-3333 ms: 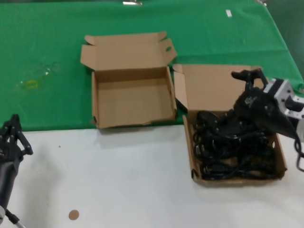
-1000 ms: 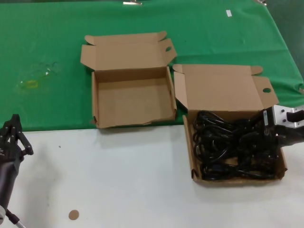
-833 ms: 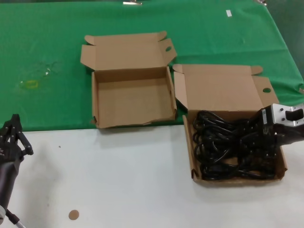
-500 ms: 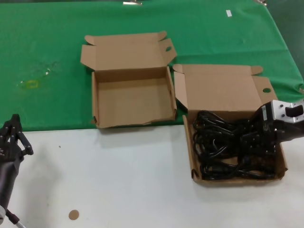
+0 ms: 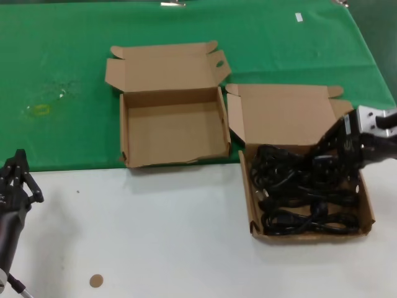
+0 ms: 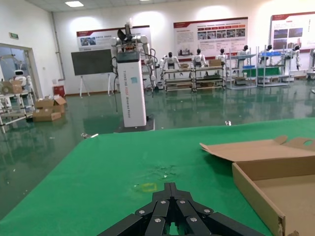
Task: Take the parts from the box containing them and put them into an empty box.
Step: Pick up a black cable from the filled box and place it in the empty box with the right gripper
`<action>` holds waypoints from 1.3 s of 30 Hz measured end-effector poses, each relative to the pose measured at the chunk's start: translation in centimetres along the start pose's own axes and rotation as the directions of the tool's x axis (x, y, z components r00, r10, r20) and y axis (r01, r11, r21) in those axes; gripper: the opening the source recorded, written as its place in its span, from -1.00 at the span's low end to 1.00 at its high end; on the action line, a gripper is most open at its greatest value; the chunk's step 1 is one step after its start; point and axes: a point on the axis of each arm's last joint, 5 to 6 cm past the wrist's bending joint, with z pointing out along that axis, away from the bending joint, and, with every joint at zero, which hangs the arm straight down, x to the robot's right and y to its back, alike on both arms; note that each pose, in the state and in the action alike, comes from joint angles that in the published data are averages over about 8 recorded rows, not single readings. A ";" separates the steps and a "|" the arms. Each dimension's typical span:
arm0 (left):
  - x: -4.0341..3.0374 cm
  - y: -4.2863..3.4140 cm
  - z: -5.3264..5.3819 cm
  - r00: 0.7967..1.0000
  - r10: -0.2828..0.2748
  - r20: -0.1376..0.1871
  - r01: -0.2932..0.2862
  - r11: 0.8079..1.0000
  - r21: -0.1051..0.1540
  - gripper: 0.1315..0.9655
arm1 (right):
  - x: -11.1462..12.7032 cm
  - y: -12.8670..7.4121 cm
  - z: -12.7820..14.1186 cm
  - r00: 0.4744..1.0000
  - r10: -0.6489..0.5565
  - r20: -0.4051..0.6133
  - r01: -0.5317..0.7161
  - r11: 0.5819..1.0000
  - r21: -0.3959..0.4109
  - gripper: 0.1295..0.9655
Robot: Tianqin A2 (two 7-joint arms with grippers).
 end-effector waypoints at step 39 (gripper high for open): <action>0.00 0.00 0.0 1.000 0.000 0.000 0.000 1.000 0.000 -0.97 | 9.9 -16.8 11.0 0.986 -0.138 -0.089 0.148 0.983 0.113 -0.79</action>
